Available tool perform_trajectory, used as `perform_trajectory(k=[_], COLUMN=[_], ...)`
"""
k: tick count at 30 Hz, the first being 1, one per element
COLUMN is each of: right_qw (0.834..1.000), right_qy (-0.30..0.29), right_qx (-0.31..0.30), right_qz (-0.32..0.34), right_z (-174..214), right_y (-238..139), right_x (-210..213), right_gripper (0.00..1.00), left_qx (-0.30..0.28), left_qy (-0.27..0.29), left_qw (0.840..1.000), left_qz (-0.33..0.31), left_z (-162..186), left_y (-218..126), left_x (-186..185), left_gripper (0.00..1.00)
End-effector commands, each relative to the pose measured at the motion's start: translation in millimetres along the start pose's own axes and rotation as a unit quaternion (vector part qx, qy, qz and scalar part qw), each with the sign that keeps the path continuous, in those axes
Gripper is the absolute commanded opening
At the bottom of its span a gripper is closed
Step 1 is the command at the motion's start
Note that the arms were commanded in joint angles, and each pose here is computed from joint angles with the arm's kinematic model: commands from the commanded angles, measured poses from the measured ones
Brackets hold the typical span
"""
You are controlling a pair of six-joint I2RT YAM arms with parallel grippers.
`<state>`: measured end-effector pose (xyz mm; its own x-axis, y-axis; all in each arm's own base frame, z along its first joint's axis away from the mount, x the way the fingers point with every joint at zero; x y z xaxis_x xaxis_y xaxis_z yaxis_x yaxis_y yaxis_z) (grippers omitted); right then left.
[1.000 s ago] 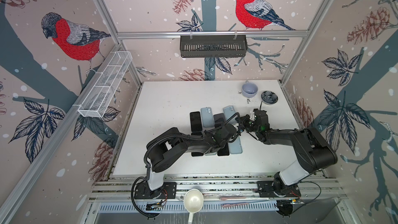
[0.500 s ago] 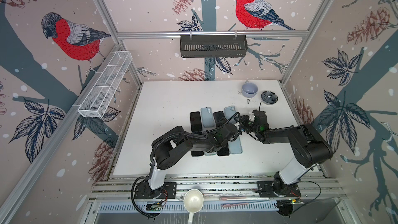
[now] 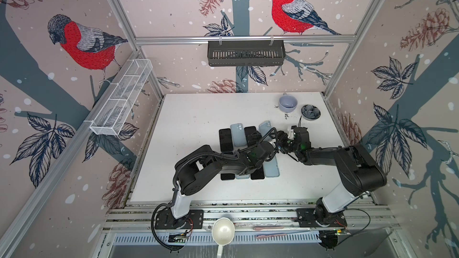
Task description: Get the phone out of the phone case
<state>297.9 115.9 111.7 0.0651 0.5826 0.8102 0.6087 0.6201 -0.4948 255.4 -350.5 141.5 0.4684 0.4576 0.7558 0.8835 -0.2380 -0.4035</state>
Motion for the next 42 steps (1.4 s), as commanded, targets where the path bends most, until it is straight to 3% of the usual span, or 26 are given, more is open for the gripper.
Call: perform_trajectory(k=[1,7,15,20,25,33,38,42], right_qw=[1.000,0.999,0.997,0.996,0.989,0.969,0.958,0.945], right_qy=[-0.017,-0.028,-0.041,-0.059,-0.112,-0.182,-0.210,-0.245], right_qx=[0.015,0.032,0.043,0.039,0.039,0.064,0.072,0.081], right_qz=[0.008,0.028,0.043,0.051,0.086,0.156,0.178,0.202], right_z=[2.1,6.0,2.9,-3.3,-13.5,-27.0,-28.7,-23.5], right_y=[-2.7,-6.2,-9.6,-13.3,-13.1,7.9,18.5,30.8], right_x=[0.5,-5.6,-9.6,-6.3,-0.1,-1.4,-1.3,3.6], right_gripper=[0.76,0.82,0.92,0.92,0.89,0.63,0.45,0.33], left_qx=[-0.002,-0.005,-0.027,-0.042,-0.067,-0.014,0.076,0.115], left_qy=[-0.027,-0.045,-0.109,-0.159,-0.240,-0.427,-0.488,-0.516], left_qw=[1.000,0.999,0.993,0.985,0.968,0.904,0.869,0.849], left_qz=[-0.006,-0.009,-0.036,-0.052,-0.033,0.020,0.005,-0.021], left_z=[-3.9,-4.4,-18.8,-23.0,-23.4,11.9,41.4,60.4], left_y=[0.3,-6.1,-29.5,-49.4,-79.2,-87.6,-59.9,-38.8], left_x=[7.1,13.4,48.8,74.0,103.3,157.3,179.2,191.0], left_gripper=[0.92,0.94,0.98,0.98,0.98,0.98,0.97,0.95])
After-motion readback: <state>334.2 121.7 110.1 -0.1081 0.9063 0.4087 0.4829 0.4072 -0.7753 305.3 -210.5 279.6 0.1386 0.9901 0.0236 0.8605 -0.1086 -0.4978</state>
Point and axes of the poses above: each gripper's point midway between its finger pads, its own y axis out along the fingers, its own x axis along the line the jaws close on, z = x × y, the point moved 10 cm from there along -y, back along the fingers, and after that the axes turned 8 degrees about -y, right-handed, at the moved point
